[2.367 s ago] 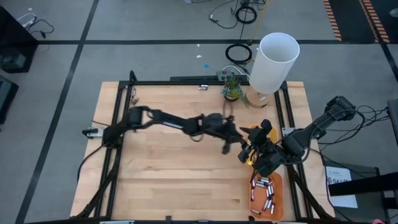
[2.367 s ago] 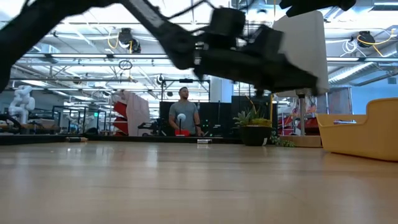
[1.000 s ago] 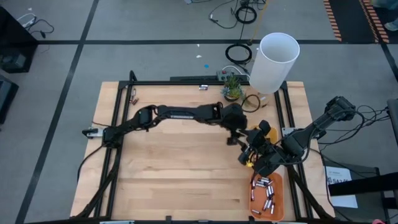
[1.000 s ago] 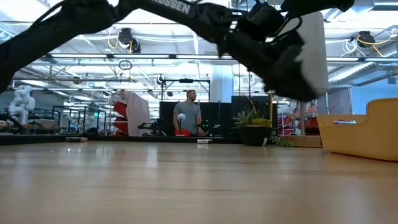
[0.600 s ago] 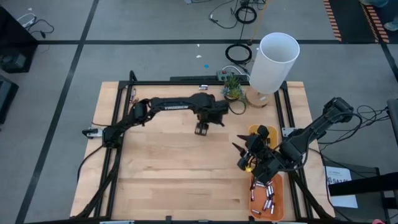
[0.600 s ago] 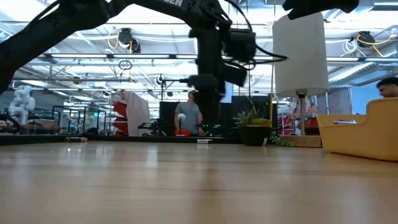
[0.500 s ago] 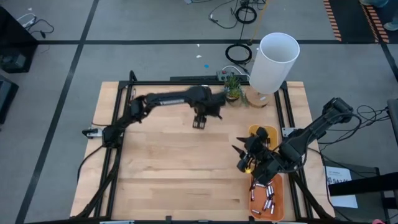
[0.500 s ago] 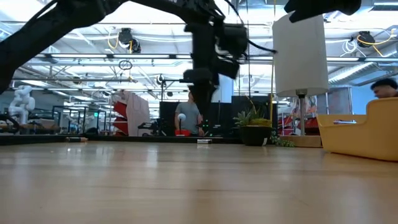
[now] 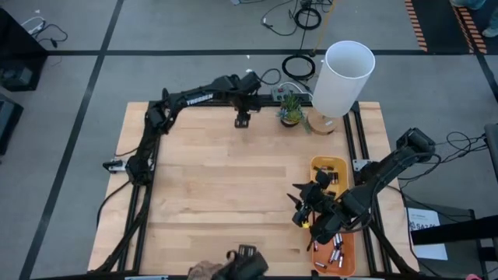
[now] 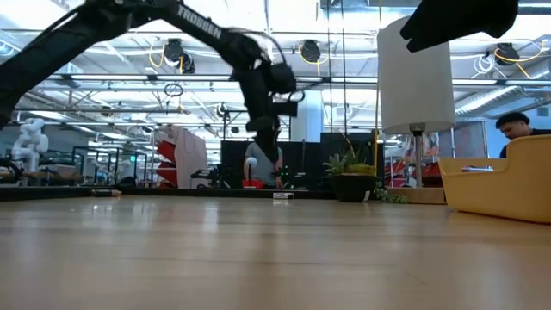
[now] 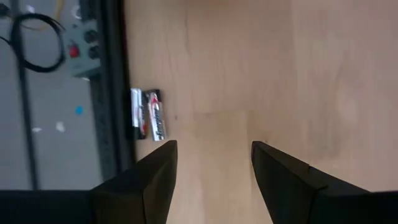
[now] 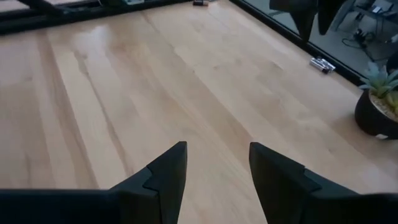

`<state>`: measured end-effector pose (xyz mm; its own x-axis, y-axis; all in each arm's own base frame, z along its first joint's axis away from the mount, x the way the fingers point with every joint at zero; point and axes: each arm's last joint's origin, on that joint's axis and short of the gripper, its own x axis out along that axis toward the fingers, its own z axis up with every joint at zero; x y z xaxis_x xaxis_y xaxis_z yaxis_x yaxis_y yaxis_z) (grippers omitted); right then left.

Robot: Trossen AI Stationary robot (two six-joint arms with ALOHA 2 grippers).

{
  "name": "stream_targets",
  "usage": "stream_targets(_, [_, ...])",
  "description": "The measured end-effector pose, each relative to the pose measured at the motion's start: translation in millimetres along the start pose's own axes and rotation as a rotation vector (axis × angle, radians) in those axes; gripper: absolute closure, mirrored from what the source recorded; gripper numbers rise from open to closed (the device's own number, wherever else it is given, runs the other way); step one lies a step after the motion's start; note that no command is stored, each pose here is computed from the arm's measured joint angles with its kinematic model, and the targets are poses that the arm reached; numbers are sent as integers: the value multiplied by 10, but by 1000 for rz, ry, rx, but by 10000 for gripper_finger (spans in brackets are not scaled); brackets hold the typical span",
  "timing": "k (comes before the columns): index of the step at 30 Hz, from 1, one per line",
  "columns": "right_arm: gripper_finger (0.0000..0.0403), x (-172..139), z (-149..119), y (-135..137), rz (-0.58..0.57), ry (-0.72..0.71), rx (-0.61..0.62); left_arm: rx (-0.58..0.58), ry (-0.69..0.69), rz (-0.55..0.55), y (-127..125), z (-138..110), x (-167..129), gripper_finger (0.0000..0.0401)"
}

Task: Sort batteries
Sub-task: Put the black battery into the orange bin

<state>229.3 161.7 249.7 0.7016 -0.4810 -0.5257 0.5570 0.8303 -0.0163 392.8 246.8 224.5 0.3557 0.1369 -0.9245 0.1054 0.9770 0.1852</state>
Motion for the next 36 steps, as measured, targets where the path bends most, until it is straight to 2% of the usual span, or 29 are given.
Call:
stream_targets(7, [236,98,-93,71,-15,31,-98,-17,-49,-77,133,-187,347,186])
stream_targets(10, [236,146,-77,65,-31,26,-92,-1,-44,-78,158,-218,446,186])
stream_targets(19, [236,294,47,19,-82,-20,-52,15,-142,19,272,-144,472,186])
stream_targets(21, [236,317,64,7,-91,-24,-43,5,-143,14,292,-165,469,186])
stream_targets(30, [236,358,105,9,-89,-34,-26,-36,-107,-37,377,-353,792,186])
stream_targets(36, [236,370,112,1,-94,-33,-45,-83,-128,-67,437,-424,823,186])
